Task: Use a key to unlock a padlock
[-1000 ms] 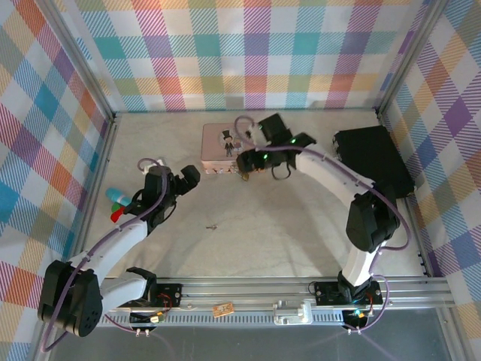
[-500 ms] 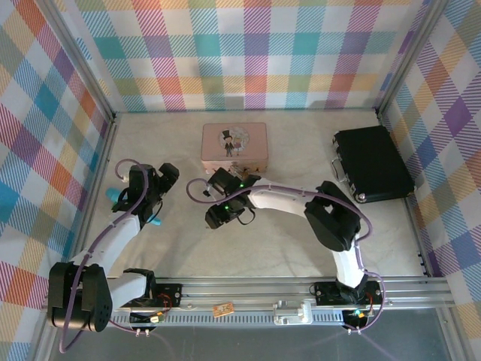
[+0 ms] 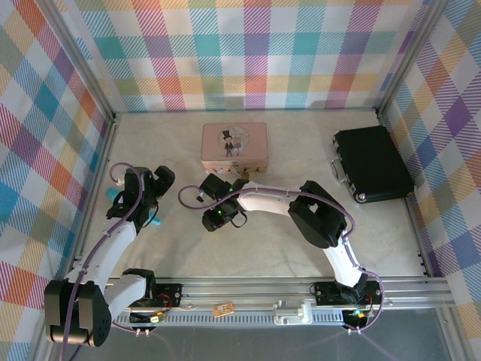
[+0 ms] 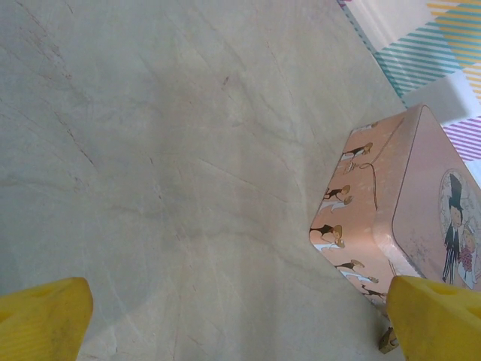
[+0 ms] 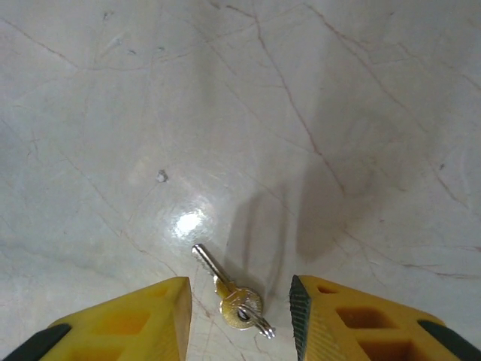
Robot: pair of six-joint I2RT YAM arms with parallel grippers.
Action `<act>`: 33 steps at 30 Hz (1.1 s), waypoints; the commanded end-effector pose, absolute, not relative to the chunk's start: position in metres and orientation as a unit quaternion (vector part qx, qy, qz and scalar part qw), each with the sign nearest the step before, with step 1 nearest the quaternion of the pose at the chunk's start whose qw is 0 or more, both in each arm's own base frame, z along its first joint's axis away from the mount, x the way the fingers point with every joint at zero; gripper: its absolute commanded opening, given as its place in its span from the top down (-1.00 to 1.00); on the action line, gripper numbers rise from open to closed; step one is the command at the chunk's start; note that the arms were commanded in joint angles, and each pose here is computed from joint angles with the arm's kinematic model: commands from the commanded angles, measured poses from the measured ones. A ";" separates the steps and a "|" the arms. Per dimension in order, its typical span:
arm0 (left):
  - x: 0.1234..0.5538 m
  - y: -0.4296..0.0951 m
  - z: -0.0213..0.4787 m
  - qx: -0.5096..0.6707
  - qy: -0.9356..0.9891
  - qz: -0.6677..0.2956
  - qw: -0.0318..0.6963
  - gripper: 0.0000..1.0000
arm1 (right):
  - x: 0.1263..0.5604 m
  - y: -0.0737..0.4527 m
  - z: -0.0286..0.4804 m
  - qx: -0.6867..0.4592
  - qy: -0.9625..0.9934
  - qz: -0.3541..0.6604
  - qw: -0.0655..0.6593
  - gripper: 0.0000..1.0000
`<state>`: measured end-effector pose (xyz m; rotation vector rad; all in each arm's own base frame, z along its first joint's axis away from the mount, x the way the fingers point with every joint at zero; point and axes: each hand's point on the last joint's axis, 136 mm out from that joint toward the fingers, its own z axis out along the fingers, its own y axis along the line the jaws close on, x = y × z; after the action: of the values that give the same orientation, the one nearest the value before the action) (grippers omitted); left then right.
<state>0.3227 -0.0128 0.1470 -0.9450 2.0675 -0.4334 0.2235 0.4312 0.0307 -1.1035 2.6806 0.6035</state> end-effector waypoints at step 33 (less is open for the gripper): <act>0.327 -0.118 0.166 -0.314 0.778 -0.408 0.359 -0.92 | 0.273 0.341 0.113 -0.212 0.918 0.268 0.202 1.00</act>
<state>0.3213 -0.0974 0.1463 -0.8134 2.0687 -0.9336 0.2626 0.3493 0.0896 -0.6851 2.6239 0.6921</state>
